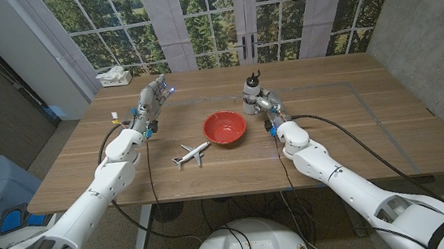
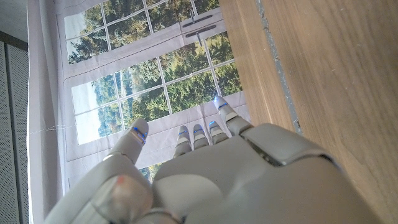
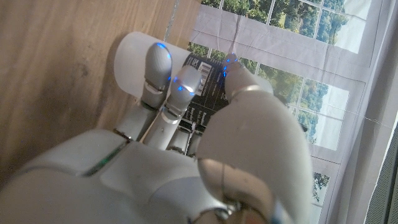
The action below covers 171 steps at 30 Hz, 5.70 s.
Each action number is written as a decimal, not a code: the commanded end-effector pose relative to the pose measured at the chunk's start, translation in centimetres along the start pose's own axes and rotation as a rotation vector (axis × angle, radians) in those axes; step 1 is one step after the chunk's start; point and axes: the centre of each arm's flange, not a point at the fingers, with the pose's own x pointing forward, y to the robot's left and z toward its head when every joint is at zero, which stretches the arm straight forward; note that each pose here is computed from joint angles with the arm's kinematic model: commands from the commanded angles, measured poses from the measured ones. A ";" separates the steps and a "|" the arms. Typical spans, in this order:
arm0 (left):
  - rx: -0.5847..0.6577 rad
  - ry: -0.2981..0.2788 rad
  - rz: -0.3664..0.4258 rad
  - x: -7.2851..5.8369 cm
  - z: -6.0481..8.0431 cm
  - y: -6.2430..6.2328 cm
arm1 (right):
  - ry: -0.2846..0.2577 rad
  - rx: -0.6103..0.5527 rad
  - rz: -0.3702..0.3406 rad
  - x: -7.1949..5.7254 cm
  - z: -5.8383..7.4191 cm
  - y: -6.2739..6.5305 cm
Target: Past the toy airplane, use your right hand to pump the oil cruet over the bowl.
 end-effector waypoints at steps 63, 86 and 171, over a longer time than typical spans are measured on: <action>0.007 -0.025 -0.021 -0.8 0.7 -0.8 | 0.069 -0.110 -0.103 -8.6 3.7 -4.8; -0.005 -0.041 -0.032 -1.4 0.5 -0.8 | 0.093 -0.192 -0.131 -11.8 5.0 -4.9; -0.066 -0.096 -0.020 -3.5 -1.3 0.6 | 0.135 -1.131 -0.144 -10.1 12.1 6.6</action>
